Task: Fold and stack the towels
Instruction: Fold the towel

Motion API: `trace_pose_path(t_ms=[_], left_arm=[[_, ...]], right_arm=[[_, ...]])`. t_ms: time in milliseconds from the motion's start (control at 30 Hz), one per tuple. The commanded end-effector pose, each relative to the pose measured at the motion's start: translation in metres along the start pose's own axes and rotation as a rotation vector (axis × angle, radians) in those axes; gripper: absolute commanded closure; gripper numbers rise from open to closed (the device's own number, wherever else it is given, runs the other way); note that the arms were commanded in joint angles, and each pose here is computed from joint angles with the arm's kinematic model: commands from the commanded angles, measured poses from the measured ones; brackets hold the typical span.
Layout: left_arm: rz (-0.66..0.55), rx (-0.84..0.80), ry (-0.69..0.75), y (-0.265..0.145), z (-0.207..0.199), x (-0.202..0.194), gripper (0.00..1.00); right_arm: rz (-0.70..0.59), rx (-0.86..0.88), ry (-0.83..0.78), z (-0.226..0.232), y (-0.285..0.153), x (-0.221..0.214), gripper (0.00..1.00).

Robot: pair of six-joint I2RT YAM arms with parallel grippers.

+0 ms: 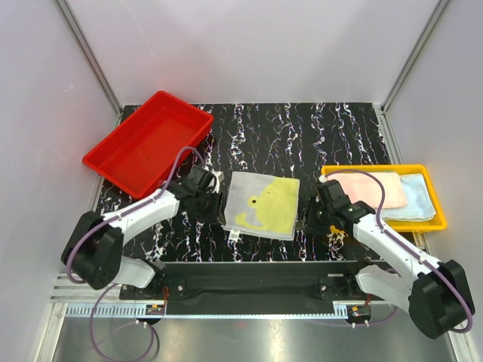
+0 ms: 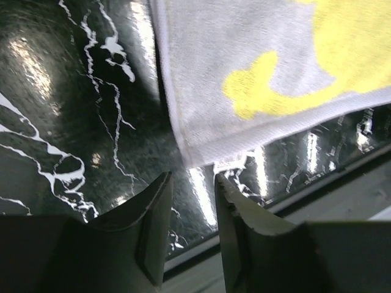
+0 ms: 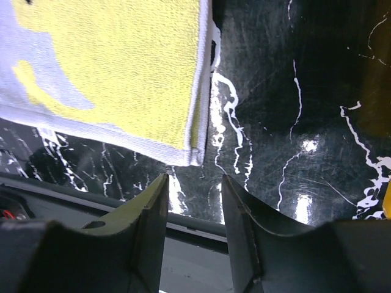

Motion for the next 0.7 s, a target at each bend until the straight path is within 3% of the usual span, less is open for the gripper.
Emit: trace_pose_path(t_ms=[0, 333, 667], left_arm=[[-0.088, -0.083, 0.034, -0.022, -0.022, 0.020, 0.59], [-0.055, -0.037, -0.063, 0.007, 0.000, 0.028, 0.59], [-0.015, -0.081, -0.123, 0.032, 0.006, 0.015, 0.67]], right_arm=[[-0.052, 0.056, 0.010, 0.018, -0.008, 0.012, 0.54], [0.006, 0.038, 0.056, 0.023, 0.013, 0.008, 0.59], [0.065, 0.032, 0.080, 0.013, 0.045, -0.009, 0.68]])
Point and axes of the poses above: each gripper's point midway between its finger pads, its own y axis out along the fingers, its own z axis along the line the jaws close on, x = y × z, the point moved 1 cm from there along -y, back along the fingers, and after that the axes turned 13 degrees about y, right-handed, at the moved point
